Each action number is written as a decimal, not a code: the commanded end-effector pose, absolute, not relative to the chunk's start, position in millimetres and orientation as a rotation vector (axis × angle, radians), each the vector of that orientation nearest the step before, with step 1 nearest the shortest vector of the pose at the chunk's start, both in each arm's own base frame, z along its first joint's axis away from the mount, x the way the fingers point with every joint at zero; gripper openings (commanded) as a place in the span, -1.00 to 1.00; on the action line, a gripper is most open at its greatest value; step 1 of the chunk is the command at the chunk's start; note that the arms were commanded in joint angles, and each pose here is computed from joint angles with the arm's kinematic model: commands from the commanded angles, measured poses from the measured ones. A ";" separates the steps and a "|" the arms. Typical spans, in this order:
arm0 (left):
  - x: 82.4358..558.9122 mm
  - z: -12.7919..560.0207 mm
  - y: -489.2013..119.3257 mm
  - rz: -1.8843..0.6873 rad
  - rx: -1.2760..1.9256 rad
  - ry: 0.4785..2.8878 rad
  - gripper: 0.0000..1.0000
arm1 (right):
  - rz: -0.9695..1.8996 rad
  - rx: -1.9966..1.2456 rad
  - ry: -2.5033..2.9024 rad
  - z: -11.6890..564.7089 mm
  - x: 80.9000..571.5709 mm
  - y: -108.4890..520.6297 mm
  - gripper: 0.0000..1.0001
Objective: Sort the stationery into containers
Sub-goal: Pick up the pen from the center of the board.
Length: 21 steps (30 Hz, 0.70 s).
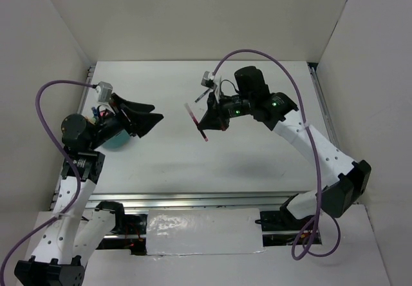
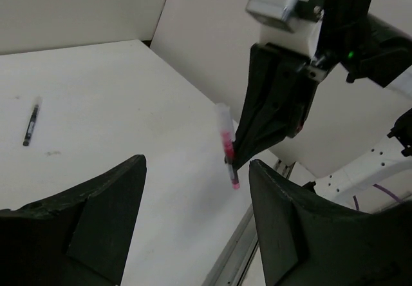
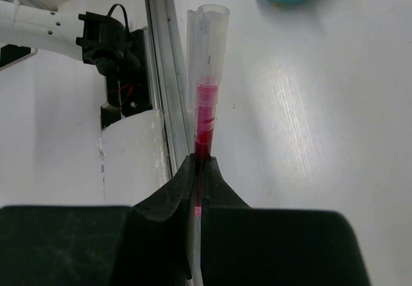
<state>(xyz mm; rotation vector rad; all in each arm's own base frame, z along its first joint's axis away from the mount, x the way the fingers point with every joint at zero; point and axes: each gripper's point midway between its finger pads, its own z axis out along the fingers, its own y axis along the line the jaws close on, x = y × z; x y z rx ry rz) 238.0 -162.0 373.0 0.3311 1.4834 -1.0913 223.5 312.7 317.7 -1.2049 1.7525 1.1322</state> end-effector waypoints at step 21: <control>232.8 383.6 -180.7 -1.322 0.356 1.360 0.55 | 1.294 -1.342 1.681 328.4 190.9 364.3 -1.00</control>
